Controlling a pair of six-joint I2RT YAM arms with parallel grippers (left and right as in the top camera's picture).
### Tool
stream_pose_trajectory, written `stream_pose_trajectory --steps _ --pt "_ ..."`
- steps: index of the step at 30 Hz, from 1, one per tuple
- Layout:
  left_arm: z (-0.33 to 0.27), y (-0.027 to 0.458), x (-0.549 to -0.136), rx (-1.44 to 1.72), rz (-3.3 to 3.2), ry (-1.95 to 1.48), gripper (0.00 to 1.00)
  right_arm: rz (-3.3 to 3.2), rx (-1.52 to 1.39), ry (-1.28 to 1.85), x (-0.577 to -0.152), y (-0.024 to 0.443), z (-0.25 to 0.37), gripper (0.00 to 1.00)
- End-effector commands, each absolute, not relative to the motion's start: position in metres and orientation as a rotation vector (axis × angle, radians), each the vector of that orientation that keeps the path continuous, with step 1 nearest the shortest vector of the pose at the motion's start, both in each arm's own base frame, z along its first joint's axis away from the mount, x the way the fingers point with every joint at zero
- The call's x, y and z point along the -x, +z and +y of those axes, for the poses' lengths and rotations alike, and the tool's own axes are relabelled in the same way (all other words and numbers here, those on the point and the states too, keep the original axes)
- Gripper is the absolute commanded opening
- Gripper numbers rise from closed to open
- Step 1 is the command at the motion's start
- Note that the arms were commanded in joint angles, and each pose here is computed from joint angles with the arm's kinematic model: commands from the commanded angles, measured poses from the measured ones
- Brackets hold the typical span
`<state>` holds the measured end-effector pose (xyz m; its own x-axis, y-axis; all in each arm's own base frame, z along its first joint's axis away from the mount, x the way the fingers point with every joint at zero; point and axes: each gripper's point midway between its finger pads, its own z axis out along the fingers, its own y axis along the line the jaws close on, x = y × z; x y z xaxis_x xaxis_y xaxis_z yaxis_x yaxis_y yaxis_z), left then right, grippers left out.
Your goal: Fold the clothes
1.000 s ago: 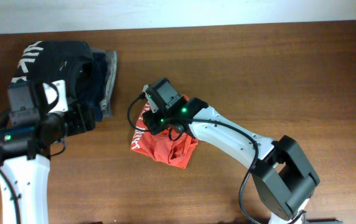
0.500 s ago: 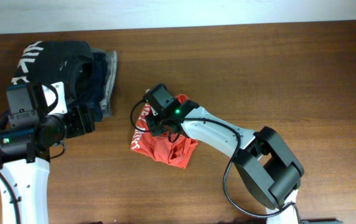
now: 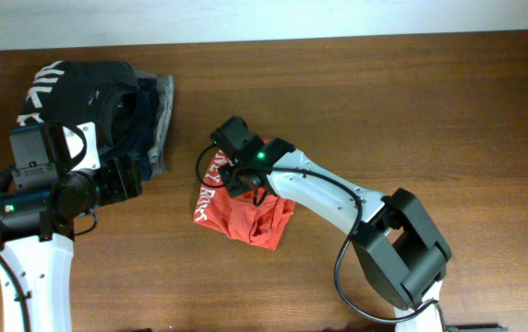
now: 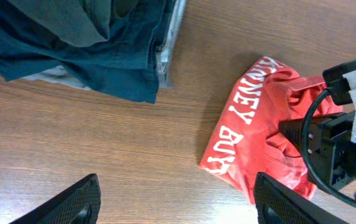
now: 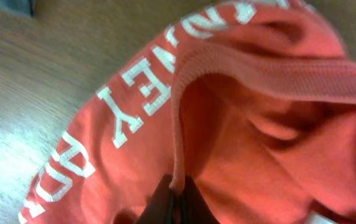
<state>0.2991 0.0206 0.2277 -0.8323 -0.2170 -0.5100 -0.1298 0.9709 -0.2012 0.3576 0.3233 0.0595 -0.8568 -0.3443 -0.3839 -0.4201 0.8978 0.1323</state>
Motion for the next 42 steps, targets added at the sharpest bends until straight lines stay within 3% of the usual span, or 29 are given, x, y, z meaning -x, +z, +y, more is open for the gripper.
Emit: stream_pose_trajectory --steps 1,8,18,22,24,30,31,36,42 --pt "0.01 0.232 -0.301 0.202 2.551 -0.294 0.82 2.677 0.484 0.218 -0.376 0.091 0.297 0.04" --pt "-0.003 0.234 -0.301 0.132 2.544 -0.376 0.82 2.84 0.404 0.096 -0.369 0.078 0.241 0.04" --pt "-0.055 0.189 -0.294 -0.061 2.673 -0.466 0.82 2.847 0.571 0.161 -0.362 0.077 0.244 0.09" --pt "-0.091 0.143 -0.291 -0.166 2.755 -0.566 0.61 2.86 0.559 0.151 -0.362 0.076 0.239 0.09" --pt "-0.105 0.118 -0.294 -0.192 2.778 -0.603 0.4 2.872 0.55 0.145 -0.362 0.076 0.235 0.09" --pt "-0.144 0.046 -0.31 -0.322 2.798 -0.669 0.09 2.897 0.548 0.137 -0.358 0.074 0.231 0.09" --pt "-0.155 0.033 -0.318 -0.36 2.782 -0.676 0.0 2.902 0.549 0.133 -0.357 0.074 0.23 0.09" --pt "-0.175 0.018 -0.332 -0.432 2.724 -0.675 0.01 2.912 0.551 0.127 -0.354 0.073 0.228 0.08" --pt "-0.157 -0.008 -0.326 -0.406 2.822 -0.513 0.01 2.929 0.507 0.054 -0.359 0.073 0.21 0.09"
